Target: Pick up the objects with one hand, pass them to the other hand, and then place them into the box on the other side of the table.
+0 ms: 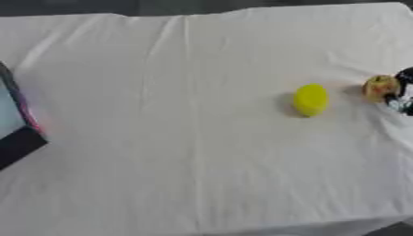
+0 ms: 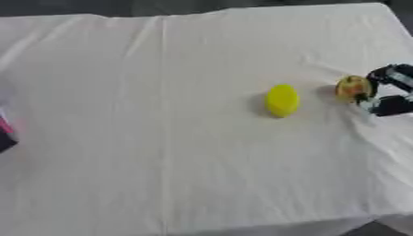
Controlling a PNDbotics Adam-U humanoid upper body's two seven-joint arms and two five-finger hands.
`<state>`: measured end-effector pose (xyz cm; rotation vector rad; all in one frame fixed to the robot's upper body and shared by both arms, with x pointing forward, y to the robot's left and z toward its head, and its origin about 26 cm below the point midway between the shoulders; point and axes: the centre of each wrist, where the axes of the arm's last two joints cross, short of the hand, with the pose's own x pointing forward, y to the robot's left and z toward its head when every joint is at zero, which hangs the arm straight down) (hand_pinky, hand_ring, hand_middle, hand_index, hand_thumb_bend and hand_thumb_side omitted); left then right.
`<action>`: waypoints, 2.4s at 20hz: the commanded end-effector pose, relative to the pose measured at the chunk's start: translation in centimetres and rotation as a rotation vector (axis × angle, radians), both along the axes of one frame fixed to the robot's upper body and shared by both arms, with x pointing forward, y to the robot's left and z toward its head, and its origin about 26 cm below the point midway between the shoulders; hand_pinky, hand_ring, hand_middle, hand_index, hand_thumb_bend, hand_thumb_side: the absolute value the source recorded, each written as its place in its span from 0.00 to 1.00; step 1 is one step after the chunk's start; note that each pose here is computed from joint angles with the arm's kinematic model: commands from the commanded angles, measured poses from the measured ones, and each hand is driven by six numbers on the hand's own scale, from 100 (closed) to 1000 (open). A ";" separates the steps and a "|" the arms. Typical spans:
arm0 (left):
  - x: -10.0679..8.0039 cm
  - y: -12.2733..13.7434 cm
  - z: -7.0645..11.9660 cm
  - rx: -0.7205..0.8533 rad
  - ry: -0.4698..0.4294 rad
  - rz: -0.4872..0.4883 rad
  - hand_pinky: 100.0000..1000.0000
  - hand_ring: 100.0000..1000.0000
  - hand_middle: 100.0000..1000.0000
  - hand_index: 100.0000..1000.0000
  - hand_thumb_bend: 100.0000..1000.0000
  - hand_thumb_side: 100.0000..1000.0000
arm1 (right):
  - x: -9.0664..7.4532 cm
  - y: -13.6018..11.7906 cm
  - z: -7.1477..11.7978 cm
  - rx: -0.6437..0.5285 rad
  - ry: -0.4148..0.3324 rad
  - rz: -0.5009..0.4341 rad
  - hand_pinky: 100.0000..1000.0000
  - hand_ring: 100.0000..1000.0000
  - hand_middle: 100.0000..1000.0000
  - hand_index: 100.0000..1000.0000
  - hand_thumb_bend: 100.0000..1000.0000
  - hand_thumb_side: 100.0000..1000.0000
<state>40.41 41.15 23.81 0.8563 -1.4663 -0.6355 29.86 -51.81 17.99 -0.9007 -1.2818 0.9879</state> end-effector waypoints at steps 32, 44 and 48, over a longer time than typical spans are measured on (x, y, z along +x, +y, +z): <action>-0.6 -1.5 6.7 0.001 -0.217 -0.100 0.86 0.76 0.75 0.77 0.22 0.60 | 5.0 16.3 9.9 0.258 -0.403 0.495 0.83 0.74 0.36 0.34 0.00 0.00; -0.3 -9.6 11.4 0.142 -0.246 -0.439 0.85 0.77 0.75 0.78 0.26 0.58 | 7.8 20.6 8.0 0.362 -0.375 0.578 0.84 0.74 0.36 0.34 0.00 0.00; -0.4 -12.8 12.2 0.200 -0.222 -0.562 0.84 0.77 0.75 0.78 0.27 0.59 | 8.4 21.5 7.4 0.376 -0.376 0.589 0.84 0.74 0.36 0.34 0.00 0.00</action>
